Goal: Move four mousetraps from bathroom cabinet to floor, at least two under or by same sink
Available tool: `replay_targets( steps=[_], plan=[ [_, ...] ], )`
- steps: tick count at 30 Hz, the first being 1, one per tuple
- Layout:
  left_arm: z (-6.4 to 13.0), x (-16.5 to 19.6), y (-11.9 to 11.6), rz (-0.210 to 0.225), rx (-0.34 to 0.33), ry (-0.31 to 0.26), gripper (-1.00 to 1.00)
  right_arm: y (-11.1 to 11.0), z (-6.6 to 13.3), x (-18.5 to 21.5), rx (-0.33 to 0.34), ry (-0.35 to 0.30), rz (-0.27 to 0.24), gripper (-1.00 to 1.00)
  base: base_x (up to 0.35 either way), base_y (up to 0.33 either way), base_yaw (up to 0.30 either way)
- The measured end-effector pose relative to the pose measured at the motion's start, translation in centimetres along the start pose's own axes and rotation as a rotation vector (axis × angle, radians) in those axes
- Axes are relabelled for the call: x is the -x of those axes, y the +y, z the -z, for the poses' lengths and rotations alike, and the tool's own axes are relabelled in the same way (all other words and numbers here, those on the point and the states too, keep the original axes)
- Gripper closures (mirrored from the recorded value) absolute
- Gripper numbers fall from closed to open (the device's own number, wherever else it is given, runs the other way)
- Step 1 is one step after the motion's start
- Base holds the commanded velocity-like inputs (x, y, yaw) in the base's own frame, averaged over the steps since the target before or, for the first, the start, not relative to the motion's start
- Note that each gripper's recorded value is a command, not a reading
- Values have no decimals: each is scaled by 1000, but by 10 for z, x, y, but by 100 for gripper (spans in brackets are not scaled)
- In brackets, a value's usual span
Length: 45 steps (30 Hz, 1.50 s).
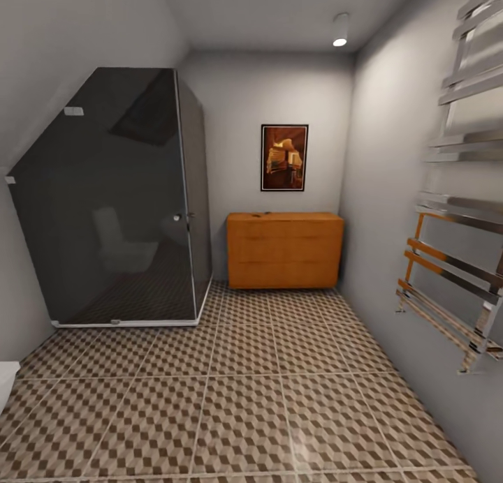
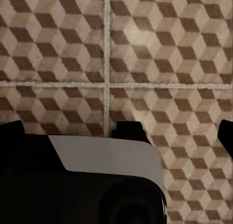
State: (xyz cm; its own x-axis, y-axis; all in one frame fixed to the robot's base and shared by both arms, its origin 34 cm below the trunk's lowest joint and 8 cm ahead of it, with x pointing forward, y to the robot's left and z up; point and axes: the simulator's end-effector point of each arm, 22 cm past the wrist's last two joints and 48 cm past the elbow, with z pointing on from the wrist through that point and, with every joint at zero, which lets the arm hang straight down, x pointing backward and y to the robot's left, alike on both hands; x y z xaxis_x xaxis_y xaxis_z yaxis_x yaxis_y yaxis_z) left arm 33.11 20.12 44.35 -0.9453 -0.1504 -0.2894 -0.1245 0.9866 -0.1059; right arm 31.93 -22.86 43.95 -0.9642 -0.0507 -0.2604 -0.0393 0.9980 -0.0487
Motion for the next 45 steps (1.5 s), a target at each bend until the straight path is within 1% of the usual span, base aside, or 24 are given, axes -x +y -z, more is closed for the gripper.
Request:
replay_targets(
  steps=[34,45],
  plan=[
    [0,0,0,0,0,1,-100,2,0,-2,1,10,-2,-100,323,0,0],
    [0,0,0,0,0,1,-100,2,0,0,1,-1,-3,-100,323,0,0]
  ],
)
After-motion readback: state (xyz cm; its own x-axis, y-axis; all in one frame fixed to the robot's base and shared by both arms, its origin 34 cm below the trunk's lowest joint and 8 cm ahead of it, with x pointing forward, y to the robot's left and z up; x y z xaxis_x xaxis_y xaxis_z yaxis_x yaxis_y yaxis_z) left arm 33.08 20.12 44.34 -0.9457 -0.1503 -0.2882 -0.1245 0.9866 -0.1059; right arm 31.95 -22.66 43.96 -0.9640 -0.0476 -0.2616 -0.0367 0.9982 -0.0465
